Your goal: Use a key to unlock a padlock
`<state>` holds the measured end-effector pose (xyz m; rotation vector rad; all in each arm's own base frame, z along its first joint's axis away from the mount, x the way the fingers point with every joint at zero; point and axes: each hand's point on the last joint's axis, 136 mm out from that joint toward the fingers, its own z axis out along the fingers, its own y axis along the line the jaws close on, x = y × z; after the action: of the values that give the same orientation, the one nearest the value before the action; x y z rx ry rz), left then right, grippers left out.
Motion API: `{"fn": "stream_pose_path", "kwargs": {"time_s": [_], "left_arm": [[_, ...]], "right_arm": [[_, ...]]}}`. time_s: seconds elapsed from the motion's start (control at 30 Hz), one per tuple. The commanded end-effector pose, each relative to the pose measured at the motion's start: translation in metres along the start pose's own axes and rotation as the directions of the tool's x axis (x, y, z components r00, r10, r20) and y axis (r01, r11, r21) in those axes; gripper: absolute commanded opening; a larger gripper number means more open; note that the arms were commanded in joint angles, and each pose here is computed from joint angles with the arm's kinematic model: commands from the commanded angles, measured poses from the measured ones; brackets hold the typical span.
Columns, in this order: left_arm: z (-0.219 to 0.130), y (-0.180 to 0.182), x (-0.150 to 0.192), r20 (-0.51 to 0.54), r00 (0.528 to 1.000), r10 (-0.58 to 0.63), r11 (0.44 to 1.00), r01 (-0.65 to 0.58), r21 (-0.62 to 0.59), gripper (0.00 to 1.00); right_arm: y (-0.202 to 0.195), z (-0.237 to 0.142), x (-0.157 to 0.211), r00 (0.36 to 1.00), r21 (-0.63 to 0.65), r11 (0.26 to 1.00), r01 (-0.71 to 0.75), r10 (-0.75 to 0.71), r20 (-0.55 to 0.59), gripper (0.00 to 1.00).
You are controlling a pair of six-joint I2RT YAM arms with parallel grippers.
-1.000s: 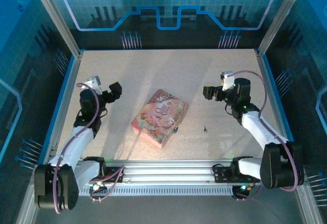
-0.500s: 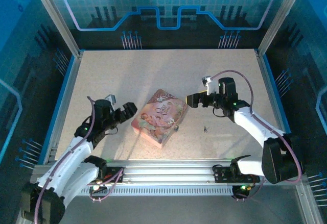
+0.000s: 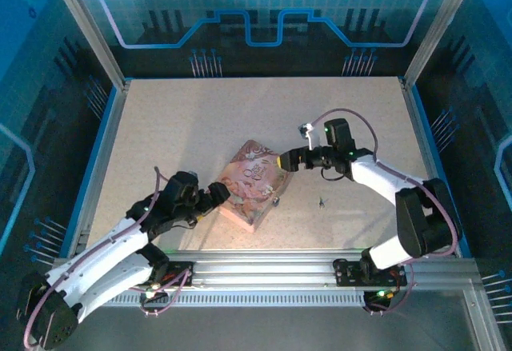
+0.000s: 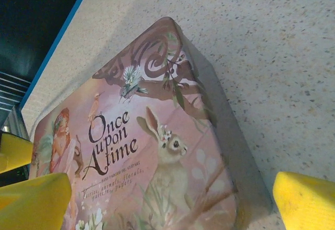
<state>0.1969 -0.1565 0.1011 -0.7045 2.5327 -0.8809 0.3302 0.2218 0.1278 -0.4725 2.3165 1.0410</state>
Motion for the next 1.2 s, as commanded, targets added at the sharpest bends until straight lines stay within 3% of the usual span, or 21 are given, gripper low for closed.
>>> {"fn": "stream_pose_path", "kwargs": {"time_s": [0.0, 0.3, 0.6, 1.17], "left_arm": [[0.009, -0.008, 0.005, -0.006, 0.999, -0.038, 0.999, 0.038, 0.024, 0.99], [0.022, -0.028, 0.007, -0.011, 1.000, -0.027, 0.997, 0.028, 0.070, 0.99], [0.029, -0.043, -0.002, -0.002, 1.000, 0.002, 0.997, -0.002, 0.082, 0.99], [0.047, -0.076, -0.068, 0.013, 0.999, 0.035, 0.993, -0.036, 0.116, 0.99]], "right_arm": [[0.013, 0.011, -0.006, 0.999, -0.056, 0.998, 0.015, -0.016, -0.030, 1.00], [0.018, 0.035, 0.002, 0.992, -0.114, 0.993, -0.007, -0.007, -0.126, 1.00], [0.019, 0.035, 0.013, 0.988, -0.121, 0.993, -0.001, -0.017, -0.153, 0.95], [0.022, 0.029, 0.012, 0.992, -0.116, 0.993, -0.002, -0.013, -0.123, 0.94]]}}
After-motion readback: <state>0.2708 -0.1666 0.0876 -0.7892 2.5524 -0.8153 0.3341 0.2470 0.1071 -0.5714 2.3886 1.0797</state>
